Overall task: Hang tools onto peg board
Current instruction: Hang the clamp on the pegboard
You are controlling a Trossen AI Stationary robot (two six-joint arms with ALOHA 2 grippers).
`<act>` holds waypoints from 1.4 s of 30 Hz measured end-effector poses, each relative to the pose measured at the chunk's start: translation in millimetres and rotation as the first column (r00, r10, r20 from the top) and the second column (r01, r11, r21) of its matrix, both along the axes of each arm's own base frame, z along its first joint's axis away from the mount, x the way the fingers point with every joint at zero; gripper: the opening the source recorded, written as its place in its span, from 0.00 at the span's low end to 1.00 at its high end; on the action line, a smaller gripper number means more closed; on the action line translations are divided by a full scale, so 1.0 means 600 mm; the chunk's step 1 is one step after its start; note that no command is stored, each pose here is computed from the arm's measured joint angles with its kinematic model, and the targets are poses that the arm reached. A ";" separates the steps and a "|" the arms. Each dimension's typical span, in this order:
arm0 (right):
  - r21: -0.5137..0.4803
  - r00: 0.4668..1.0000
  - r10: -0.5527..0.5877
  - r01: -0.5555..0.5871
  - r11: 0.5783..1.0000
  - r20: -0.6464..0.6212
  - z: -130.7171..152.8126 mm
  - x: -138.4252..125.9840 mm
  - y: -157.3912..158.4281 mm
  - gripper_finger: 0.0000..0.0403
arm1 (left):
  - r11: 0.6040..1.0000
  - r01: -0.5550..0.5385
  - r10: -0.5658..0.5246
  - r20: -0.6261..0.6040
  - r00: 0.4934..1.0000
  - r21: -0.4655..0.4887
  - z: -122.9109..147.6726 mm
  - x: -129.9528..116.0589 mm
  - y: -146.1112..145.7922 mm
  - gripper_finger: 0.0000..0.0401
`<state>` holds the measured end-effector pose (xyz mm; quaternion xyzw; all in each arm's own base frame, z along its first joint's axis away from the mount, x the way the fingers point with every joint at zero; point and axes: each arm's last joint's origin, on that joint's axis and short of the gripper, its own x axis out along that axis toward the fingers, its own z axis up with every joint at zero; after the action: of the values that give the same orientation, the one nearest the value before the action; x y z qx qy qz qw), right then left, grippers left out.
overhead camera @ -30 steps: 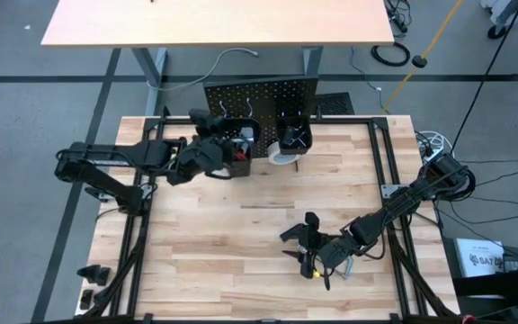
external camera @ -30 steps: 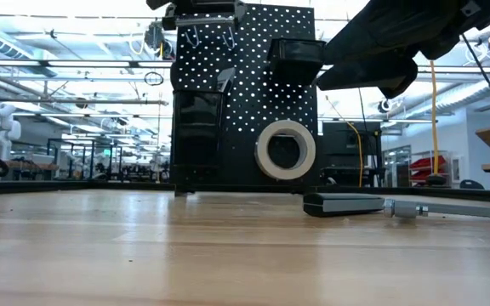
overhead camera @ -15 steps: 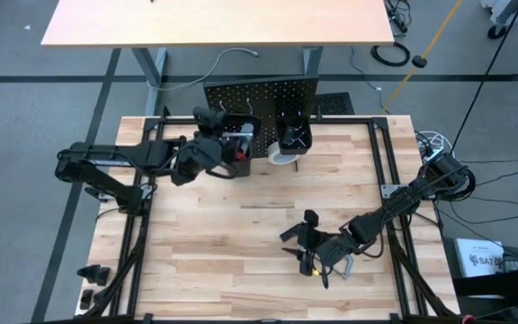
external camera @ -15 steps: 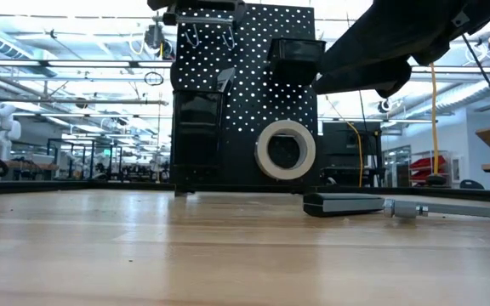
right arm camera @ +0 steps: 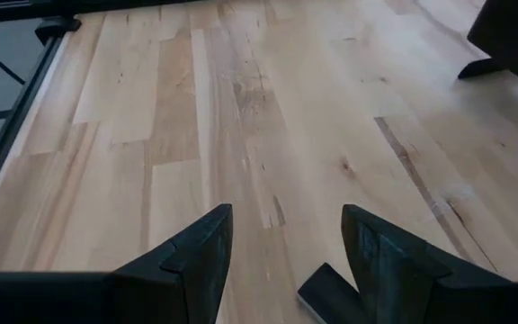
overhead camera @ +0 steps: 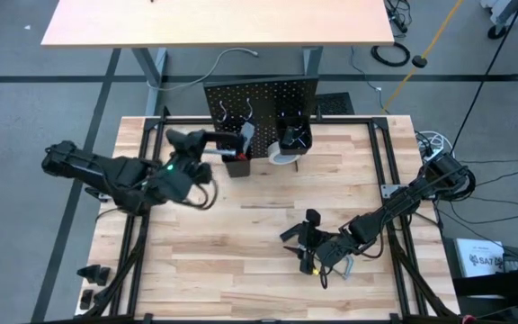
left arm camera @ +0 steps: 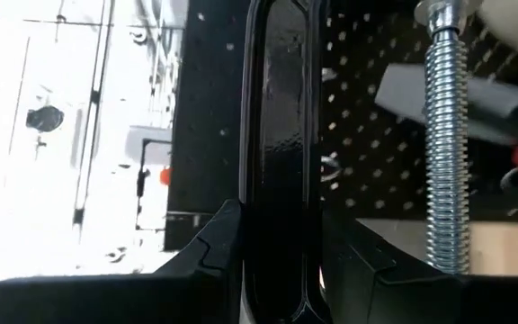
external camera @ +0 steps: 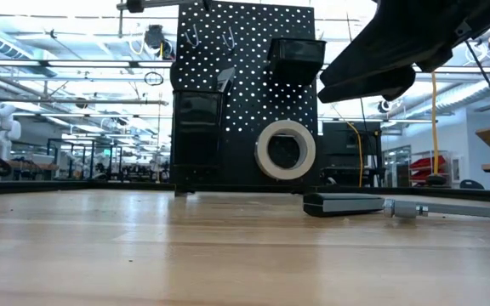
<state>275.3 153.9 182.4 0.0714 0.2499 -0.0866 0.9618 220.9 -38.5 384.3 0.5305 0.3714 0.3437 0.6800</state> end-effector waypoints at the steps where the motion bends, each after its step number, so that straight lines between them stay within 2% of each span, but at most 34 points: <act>1: -0.003 1.000 -0.005 0.005 1.000 0.002 0.000 0.000 0.000 0.50 | 1.000 0.009 -0.009 0.027 1.000 -0.013 -0.005 -0.005 -0.002 0.25; 8: -0.010 0.999 -0.046 0.046 0.999 0.014 0.001 0.007 -0.013 0.50 | 1.000 0.021 -0.020 0.048 0.999 -0.015 -0.050 -0.007 0.026 0.25; 16: -0.012 0.998 -0.055 0.055 0.998 0.014 0.001 0.009 -0.017 0.50 | 0.988 0.085 -0.107 0.166 0.980 0.132 -0.022 0.015 0.064 0.25; 22: -0.014 0.998 -0.056 0.056 0.998 0.013 0.001 0.010 -0.018 0.50 | 0.984 0.091 -0.108 0.110 0.988 0.153 -0.030 0.023 0.097 0.25; 26: -0.020 0.998 -0.055 0.055 0.998 0.011 0.001 0.010 -0.019 0.50 | 0.986 0.056 -0.070 0.087 0.994 0.155 -0.035 0.028 0.119 0.25; 33: -0.033 0.998 -0.062 0.062 0.998 0.008 0.001 0.013 -0.026 0.50 | 0.986 0.108 -0.116 0.054 0.992 0.129 -0.057 0.052 0.118 0.25; 37: -0.034 0.998 -0.065 0.065 0.997 0.005 0.000 0.014 -0.028 0.50 | 0.987 0.092 -0.095 0.016 0.995 0.130 -0.067 0.066 0.124 0.25; 42: -0.037 0.998 -0.062 0.062 0.997 -0.001 0.000 0.013 -0.028 0.50 | 0.987 0.077 -0.081 0.024 0.996 0.141 -0.064 0.070 0.130 0.25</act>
<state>283.4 137.2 182.2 0.0612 0.2469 -0.1212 0.9595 262.7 39.3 346.1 0.5858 0.3149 0.3497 0.6598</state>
